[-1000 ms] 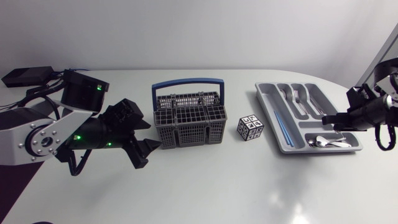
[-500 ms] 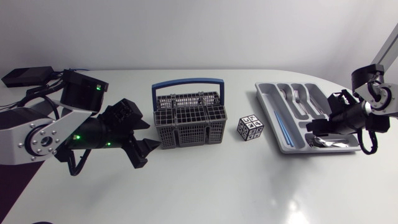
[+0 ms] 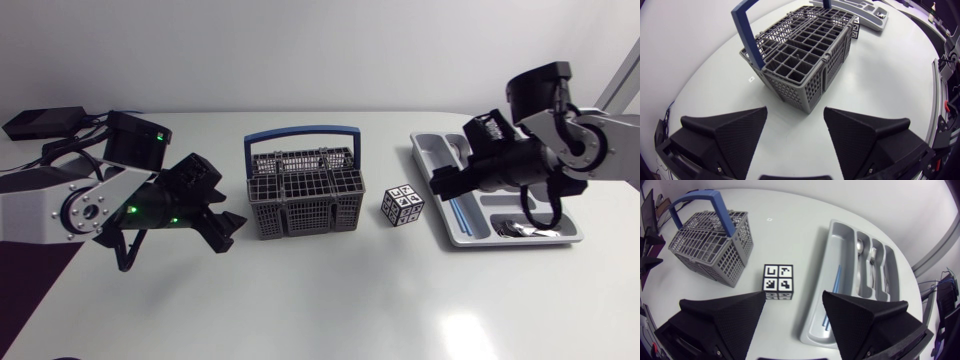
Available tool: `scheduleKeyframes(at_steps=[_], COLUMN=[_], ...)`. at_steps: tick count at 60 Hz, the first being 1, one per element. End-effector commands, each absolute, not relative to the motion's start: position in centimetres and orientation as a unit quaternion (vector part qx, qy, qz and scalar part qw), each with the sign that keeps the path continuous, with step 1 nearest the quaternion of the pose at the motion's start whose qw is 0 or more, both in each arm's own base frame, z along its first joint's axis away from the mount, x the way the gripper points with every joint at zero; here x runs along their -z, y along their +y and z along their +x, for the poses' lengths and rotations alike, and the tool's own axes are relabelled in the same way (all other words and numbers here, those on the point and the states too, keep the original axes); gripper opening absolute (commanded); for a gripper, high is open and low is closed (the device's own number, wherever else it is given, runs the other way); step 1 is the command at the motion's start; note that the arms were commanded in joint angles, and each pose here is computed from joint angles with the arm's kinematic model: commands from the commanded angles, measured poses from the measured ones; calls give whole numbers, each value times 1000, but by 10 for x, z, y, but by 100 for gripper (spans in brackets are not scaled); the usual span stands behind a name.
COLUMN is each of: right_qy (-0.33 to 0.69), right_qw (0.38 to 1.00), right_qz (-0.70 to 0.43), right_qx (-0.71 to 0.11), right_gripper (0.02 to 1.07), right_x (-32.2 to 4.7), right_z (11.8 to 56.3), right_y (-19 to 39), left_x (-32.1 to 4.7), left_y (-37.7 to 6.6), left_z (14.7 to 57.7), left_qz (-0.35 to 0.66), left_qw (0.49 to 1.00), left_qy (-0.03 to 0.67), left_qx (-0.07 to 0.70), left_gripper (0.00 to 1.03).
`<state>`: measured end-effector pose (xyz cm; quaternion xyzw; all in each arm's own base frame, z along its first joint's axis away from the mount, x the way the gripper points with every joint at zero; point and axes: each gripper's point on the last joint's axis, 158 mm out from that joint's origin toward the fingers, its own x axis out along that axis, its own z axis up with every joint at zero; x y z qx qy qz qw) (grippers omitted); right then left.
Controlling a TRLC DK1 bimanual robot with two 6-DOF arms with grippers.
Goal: Transfer all utensils from the basket to the drawer tray.
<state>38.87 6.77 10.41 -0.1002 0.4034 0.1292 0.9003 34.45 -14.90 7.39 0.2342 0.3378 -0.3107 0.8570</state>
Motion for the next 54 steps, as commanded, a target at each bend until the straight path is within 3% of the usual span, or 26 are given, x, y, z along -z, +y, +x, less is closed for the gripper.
scheduleKeyframes(at_steps=[1, 27, 54], right_qy=[407, 435, 437], right_qw=[897, 875, 867], right_qz=[-88, -90, -101], right_qx=[-148, -194, -216], right_gripper=[85, 85, 85], right_x=[-98, -56, -61], right_z=[400, 439, 412], right_y=[95, 170, 199], left_x=[-79, -63, -57], left_y=[-148, -130, -140], left_z=[361, 402, 434], left_qz=[225, 215, 217], left_qw=[866, 875, 875], left_qy=[335, 347, 345], left_qx=[295, 261, 262], left_gripper=[79, 79, 79])
